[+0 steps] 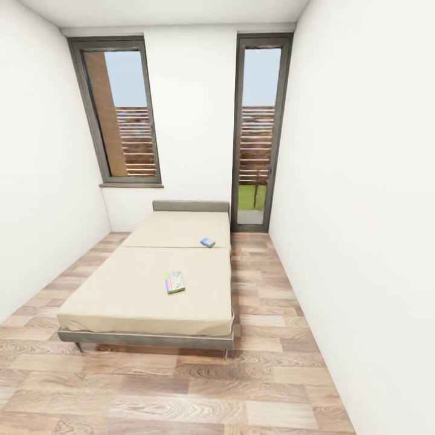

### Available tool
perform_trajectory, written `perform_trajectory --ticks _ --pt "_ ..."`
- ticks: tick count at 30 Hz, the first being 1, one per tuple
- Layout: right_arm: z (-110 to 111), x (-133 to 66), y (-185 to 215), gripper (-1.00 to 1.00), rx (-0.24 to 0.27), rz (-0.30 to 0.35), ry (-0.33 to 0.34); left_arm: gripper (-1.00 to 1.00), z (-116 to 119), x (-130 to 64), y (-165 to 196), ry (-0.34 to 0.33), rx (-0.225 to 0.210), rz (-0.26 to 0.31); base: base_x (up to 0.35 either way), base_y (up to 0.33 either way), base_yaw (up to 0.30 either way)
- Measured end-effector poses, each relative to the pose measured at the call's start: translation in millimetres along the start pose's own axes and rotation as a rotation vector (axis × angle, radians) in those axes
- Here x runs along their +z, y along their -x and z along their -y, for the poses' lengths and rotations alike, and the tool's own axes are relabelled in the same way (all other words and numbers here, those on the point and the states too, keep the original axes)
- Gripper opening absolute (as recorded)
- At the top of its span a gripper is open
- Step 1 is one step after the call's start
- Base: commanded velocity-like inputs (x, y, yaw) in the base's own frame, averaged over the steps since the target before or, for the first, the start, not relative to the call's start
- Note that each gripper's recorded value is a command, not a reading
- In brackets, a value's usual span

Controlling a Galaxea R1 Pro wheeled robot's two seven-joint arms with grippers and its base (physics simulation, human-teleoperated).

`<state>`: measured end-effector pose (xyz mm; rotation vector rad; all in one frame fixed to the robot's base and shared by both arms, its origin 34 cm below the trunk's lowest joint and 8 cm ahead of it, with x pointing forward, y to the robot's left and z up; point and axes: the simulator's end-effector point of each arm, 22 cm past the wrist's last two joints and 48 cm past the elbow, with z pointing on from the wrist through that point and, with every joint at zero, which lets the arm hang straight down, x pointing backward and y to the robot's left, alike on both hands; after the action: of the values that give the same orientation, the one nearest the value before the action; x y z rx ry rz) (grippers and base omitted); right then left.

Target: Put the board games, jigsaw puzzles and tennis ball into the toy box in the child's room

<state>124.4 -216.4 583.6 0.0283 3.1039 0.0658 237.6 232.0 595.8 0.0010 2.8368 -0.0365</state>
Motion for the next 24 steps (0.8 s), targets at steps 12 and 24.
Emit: perform_trajectory --ticks 12,24 --pt "-3 -9.9 165 1.00 0.086 0.240 0.011 1.00 -3 -4.6 125 0.004 -0.002 0.261 0.063 0.000 0.000" --pt "-2 -18.1 206 1.00 0.141 0.305 0.017 1.00 2 -16.9 167 -0.005 0.003 0.426 0.010 0.000 0.000"
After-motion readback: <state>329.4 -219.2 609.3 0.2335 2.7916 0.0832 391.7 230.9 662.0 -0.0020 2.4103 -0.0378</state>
